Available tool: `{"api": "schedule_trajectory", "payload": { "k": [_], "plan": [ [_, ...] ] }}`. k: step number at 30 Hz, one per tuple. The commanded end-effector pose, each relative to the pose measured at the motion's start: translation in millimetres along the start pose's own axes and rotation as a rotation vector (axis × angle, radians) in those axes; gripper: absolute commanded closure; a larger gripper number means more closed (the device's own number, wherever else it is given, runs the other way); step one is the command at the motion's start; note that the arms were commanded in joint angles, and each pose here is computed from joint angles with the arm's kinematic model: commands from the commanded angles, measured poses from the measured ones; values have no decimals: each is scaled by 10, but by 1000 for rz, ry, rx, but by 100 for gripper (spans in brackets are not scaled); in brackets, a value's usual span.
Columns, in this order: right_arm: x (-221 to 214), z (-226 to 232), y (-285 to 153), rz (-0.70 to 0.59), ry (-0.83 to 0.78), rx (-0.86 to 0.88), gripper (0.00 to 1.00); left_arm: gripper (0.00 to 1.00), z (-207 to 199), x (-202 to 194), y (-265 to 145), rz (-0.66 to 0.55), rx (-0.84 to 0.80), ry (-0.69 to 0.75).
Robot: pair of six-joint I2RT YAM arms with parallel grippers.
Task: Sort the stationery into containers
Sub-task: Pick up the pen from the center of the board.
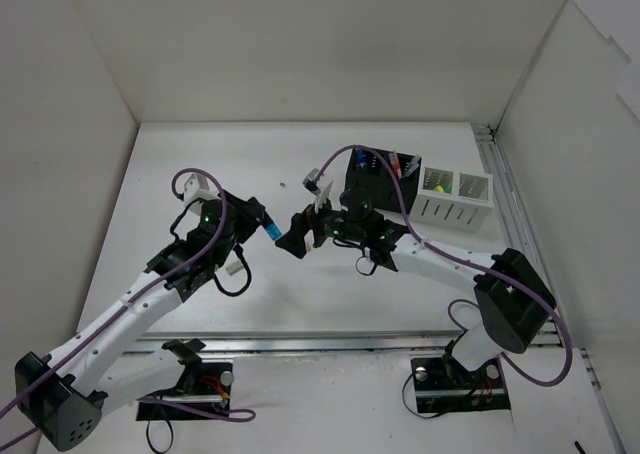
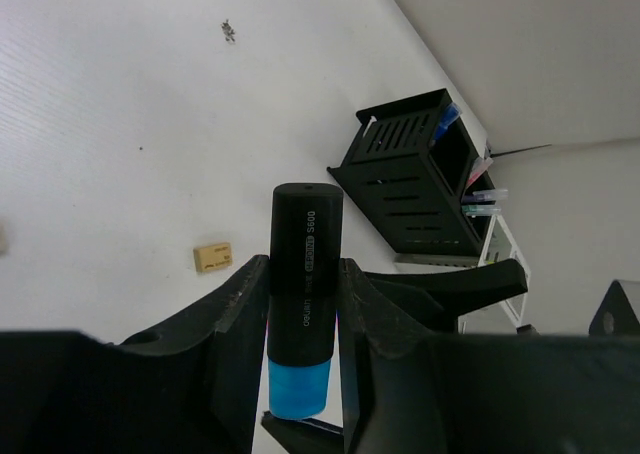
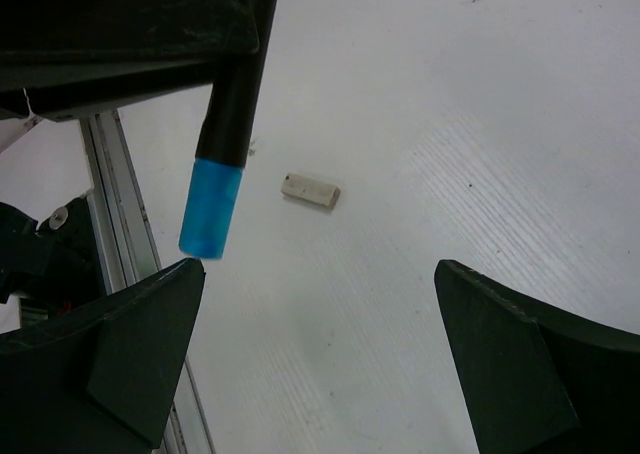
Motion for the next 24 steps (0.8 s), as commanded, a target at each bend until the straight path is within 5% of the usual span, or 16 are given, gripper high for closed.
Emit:
{"api": "schedule_trajectory", "payload": {
  "k": [1, 6, 11, 24],
  "plan": [
    [482, 92, 148, -174, -105, 32, 2, 100, -239, 51, -16, -45, -83, -101],
    [471, 137, 258, -172, -124, 37, 7, 100, -271, -19, -9, -43, -92, -101],
    [523, 150, 268, -185, -166, 52, 32, 100, -258, -37, -21, -61, -84, -102],
    [336, 318, 204, -53, -319, 222, 20, 100, -255, 94, -263, -90, -163, -121]
  ]
}}
Point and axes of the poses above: each gripper's point midway between its finger pads, its own y axis out along the fingers, its own z axis along the line the jaws close on, x = y × z, the point moved 8 cm from there along -y, back along the fingers, and after that the axes turned 4 degrees about -y, right-handed, at the moved point
